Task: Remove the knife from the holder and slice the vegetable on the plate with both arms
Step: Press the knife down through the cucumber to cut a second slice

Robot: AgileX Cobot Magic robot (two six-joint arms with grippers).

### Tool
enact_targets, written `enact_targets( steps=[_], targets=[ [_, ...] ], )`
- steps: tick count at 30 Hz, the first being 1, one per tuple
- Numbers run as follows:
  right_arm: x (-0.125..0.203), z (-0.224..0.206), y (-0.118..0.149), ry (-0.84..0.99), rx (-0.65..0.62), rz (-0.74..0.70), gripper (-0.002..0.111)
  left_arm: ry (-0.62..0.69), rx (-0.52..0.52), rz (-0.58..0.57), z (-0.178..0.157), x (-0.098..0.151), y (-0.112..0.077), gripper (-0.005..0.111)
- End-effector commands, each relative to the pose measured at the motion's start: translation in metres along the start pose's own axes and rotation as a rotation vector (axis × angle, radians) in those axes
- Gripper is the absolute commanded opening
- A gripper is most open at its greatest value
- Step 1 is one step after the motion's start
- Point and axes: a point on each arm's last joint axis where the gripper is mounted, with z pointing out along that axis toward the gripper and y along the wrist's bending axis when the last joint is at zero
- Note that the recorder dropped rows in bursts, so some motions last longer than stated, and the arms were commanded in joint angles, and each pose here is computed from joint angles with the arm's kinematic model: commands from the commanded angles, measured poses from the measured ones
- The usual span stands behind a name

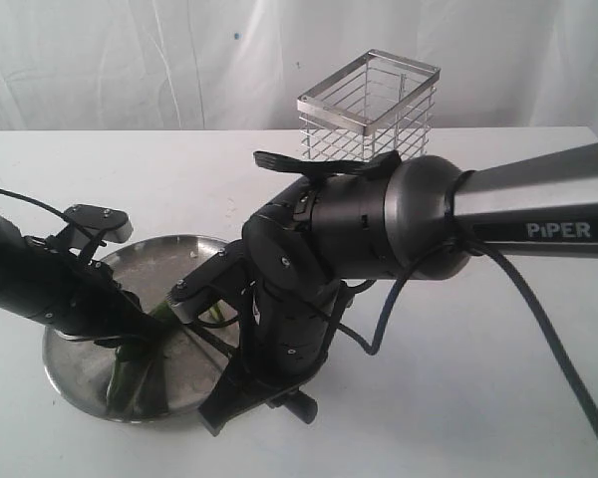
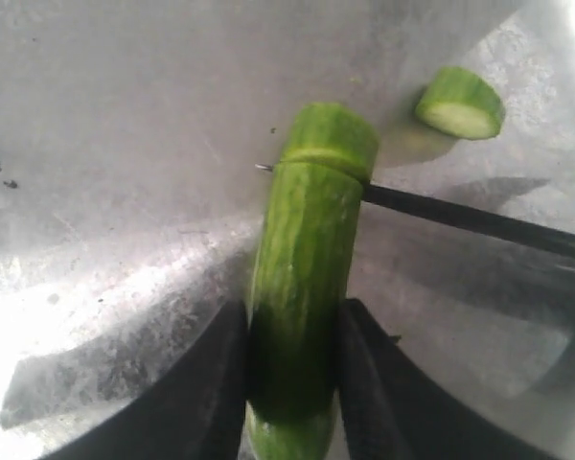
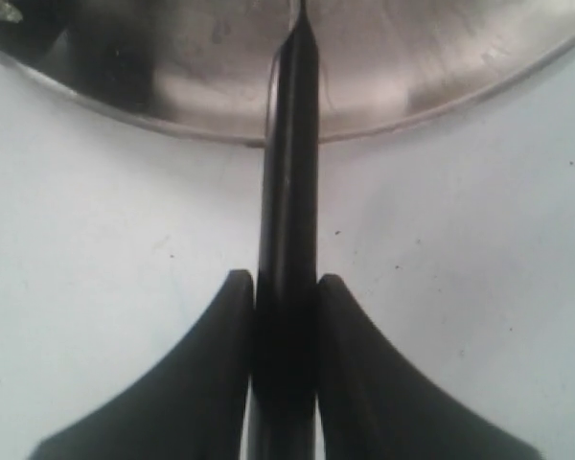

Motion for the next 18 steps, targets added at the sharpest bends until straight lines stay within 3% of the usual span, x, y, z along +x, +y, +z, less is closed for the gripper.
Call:
enact_targets(
  steps=[1,18],
  targets=[
    [-0.003,-0.008,-0.002,-0.003,0.025,-0.036,0.000,-0.005,0.014,-0.035,-0.002,0.000,-0.001,0.000],
    [-0.044,0.005,-0.003,0.044,0.052,-0.094,0.000,-0.021,0.038,-0.031,-0.010,-0.003,-0.005,0.000]
  ],
)
